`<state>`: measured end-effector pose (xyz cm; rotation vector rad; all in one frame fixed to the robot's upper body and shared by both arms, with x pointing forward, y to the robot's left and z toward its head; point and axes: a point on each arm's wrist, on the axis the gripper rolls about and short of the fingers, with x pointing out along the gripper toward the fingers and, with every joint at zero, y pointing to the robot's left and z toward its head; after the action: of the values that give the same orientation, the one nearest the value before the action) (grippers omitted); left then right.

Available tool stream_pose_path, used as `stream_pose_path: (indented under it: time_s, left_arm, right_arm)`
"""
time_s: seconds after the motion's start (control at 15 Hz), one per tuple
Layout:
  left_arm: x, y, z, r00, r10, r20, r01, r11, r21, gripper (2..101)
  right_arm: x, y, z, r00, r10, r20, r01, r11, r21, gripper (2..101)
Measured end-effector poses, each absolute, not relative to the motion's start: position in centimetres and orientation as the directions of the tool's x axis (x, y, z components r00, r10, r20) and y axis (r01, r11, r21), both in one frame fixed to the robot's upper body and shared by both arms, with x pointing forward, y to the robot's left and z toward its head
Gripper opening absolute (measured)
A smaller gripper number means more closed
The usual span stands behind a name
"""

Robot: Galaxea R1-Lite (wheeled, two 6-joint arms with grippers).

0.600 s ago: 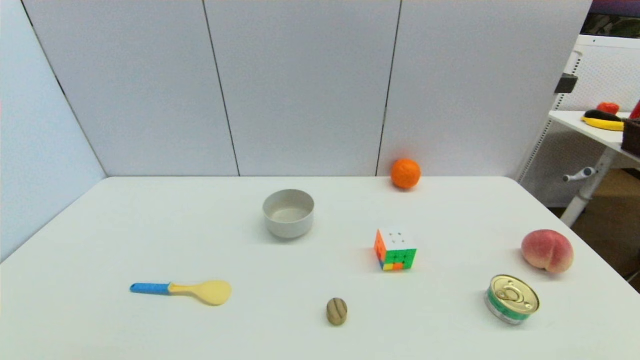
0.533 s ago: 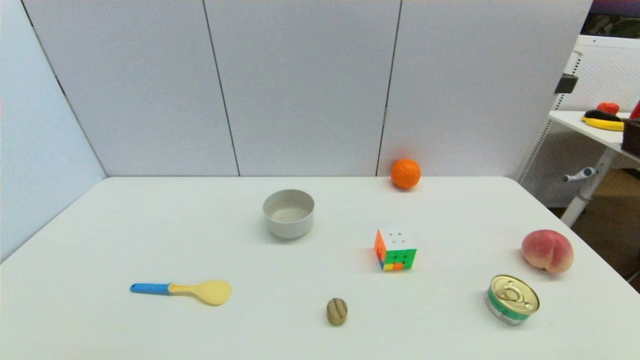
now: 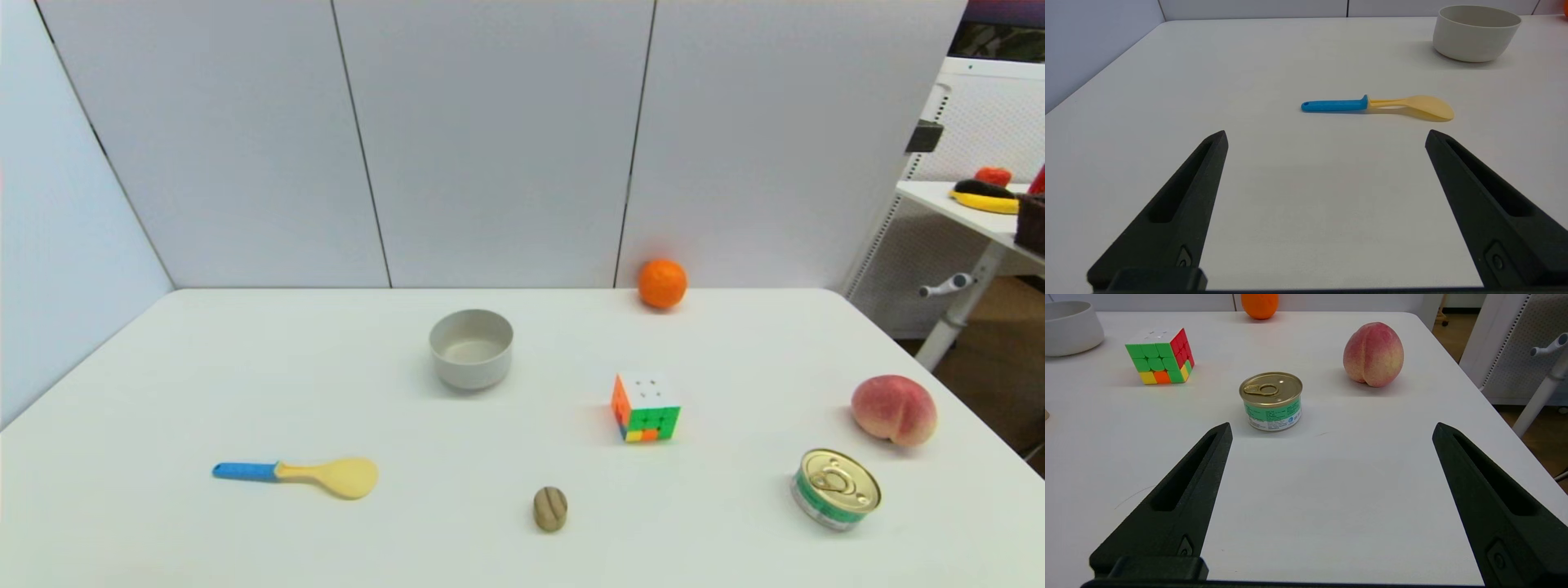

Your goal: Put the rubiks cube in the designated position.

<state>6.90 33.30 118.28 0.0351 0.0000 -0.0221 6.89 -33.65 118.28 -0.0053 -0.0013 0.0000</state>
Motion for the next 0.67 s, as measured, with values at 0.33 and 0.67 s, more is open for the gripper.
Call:
stream_pose_path:
  time_s: [0.33,0.67]
  left_arm:
    - [6.90,33.30,118.28,1.000,-0.022,0.000,0.022,0.999,0.035,97.9]
    - [6.90,33.29,118.24,1.000,-0.024,-0.010,0.024,0.999,0.043,97.9]
  right_arm:
    - [6.89,-33.65,118.28,1.000,0.000,0.001,0.000,1.000,-0.006,97.1]
    - [6.89,-33.65,118.28,1.000,0.000,0.001,0.000,1.000,-0.006,97.1]
